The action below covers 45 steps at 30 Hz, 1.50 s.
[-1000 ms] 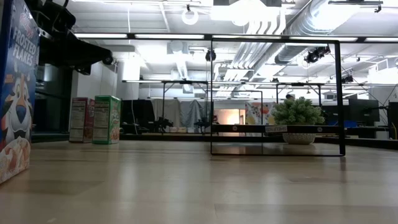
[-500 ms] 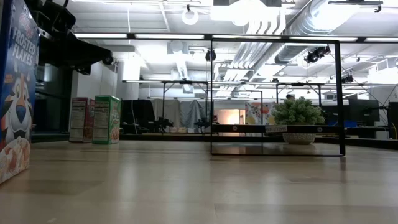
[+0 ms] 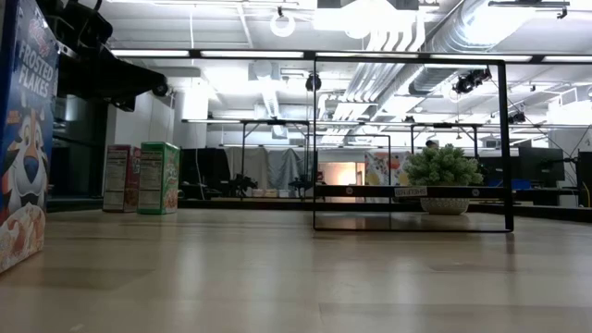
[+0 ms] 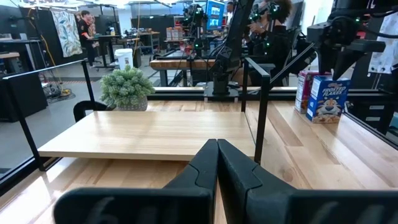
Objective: Stack cereal on shelf
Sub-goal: Put the right blue cereal box on the shelf
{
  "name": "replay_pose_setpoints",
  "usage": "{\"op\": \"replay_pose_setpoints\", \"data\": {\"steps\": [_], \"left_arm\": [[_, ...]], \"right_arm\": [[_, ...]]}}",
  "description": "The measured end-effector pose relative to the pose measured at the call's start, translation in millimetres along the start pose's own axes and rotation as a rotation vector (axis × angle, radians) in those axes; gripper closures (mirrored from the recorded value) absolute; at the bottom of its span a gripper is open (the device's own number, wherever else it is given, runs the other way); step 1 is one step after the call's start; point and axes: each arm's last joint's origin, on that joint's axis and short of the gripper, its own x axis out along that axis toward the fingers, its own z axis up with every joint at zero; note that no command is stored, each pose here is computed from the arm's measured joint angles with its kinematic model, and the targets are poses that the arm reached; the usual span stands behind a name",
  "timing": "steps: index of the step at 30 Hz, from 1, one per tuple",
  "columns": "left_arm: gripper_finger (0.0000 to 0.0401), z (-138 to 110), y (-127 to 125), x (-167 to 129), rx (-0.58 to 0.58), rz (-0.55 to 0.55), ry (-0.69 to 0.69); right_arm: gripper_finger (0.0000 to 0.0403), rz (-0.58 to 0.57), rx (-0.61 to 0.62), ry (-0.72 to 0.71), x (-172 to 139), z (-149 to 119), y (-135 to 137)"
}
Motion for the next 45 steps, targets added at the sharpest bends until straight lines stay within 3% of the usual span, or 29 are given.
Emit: {"op": "replay_pose_setpoints", "data": {"steps": [13, 24, 36, 45], "left_arm": [[0.0400, 0.1, 0.0, 0.0, 0.000, 0.000, 0.000], [0.0400, 0.0, 0.0, 0.0, 0.000, 0.000, 0.000], [0.0400, 0.0, 0.0, 0.0, 0.000, 0.000, 0.000], [0.0400, 0.0, 0.0, 0.0, 0.000, 0.000, 0.000]], "right_arm": [[0.0187, 0.055, -0.123, -0.009, 0.3, -1.7, 4.0], [0.0186, 0.062, -0.119, 0.012, 0.3, -3.0, 5.1], [0.0104, -0.007, -0.122, 0.018, 0.2, -0.4, 0.5], [0.0095, 0.024, -0.139, -0.002, -22.3, 2.7, 2.3]]}}
